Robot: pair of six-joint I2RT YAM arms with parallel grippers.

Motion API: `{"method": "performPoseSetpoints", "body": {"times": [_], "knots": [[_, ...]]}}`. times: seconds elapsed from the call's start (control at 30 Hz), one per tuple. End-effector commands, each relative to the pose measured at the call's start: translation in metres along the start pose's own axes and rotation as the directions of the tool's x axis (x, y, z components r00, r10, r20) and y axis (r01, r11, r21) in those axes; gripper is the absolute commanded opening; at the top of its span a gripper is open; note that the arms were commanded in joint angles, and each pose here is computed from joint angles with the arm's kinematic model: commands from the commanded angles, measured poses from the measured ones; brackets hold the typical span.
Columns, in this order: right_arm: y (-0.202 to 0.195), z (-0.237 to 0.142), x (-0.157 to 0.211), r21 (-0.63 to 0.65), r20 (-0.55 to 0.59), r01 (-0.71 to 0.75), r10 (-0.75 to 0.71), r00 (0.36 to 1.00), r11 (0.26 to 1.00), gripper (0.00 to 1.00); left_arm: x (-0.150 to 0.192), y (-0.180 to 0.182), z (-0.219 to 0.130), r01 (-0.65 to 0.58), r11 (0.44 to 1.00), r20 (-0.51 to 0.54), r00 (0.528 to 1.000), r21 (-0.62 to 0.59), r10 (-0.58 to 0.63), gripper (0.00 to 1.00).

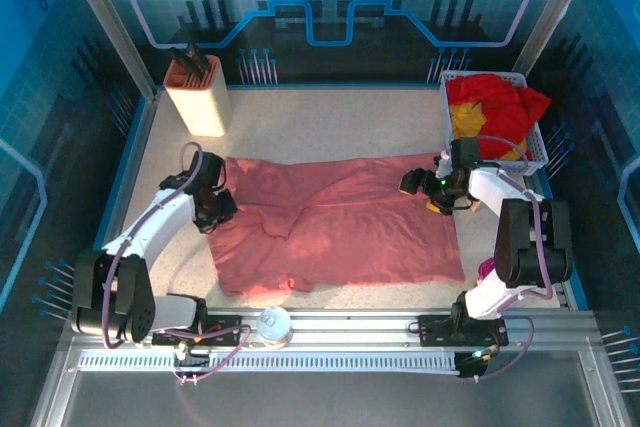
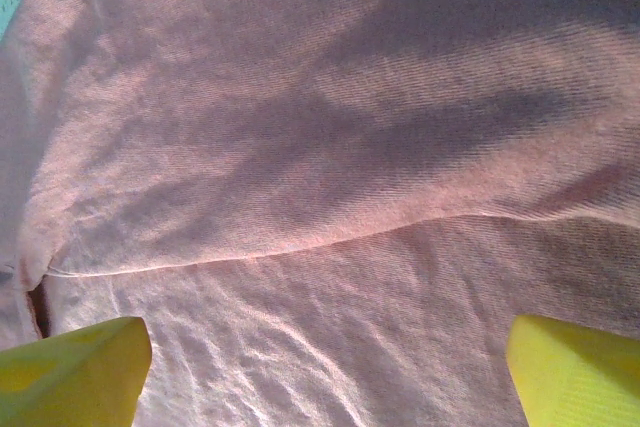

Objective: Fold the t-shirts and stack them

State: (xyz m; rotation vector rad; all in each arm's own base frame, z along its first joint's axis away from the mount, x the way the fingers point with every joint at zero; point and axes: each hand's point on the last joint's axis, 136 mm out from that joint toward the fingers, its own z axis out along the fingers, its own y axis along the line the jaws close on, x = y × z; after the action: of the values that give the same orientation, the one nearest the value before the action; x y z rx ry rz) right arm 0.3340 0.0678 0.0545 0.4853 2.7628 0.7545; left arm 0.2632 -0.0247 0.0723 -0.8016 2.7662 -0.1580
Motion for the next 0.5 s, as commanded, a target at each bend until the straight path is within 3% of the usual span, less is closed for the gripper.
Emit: {"method": "performPoseSetpoints", "body": {"times": [0.0,0.47], "knots": [[0.007,0.002,0.001,-0.017,-0.015,0.017,-0.018,1.000,1.000,0.92,0.022,0.009,-0.012,0.002,1.000,-0.083,0.997,-0.019,-0.004,0.00],[0.007,0.002,0.002,-0.018,-0.015,0.018,-0.018,1.000,1.000,0.92,0.043,0.016,-0.038,0.023,1.000,-0.121,0.992,-0.004,-0.023,0.00]]}}
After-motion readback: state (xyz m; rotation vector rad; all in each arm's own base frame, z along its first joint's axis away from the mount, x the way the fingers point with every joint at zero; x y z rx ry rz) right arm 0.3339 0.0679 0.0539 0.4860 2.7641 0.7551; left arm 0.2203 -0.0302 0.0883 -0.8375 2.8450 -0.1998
